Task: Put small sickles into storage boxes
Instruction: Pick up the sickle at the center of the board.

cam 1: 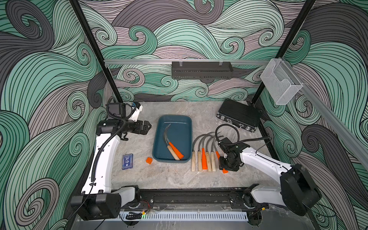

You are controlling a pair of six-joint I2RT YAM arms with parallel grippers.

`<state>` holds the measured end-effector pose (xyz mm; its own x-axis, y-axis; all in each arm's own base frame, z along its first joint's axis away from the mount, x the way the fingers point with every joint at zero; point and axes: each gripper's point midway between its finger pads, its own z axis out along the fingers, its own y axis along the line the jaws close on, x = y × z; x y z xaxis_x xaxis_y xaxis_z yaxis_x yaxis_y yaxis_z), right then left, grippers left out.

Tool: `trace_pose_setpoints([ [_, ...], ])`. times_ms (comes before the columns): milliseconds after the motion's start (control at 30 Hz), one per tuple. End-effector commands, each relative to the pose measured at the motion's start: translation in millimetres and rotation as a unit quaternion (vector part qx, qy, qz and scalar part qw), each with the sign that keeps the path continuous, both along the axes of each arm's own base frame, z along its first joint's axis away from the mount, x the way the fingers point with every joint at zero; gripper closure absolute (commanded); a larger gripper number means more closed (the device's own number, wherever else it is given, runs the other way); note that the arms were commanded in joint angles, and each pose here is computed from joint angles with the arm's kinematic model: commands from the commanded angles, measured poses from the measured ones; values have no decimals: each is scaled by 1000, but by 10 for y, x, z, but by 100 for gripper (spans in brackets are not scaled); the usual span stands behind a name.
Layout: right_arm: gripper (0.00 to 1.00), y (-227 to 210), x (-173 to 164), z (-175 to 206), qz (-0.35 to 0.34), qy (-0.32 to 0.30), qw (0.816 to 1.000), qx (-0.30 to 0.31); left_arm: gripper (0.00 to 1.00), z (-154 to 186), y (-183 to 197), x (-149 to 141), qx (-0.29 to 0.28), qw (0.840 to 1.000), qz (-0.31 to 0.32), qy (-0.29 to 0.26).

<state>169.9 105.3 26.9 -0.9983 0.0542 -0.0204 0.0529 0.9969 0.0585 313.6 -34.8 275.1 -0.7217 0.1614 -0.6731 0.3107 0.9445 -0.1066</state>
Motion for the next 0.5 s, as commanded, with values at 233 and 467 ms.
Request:
trace_pose_setpoints([
  [233, 45, -6, 25, -69, 0, 18, 1000, -10, 1, 40, -44, -1, -2, 1000, -12, -10],
  [467, 48, 18, 68, -68, 3, 19, 1000, -11, 2, 18, -28, -10, 4, 1000, -12, -8],
])
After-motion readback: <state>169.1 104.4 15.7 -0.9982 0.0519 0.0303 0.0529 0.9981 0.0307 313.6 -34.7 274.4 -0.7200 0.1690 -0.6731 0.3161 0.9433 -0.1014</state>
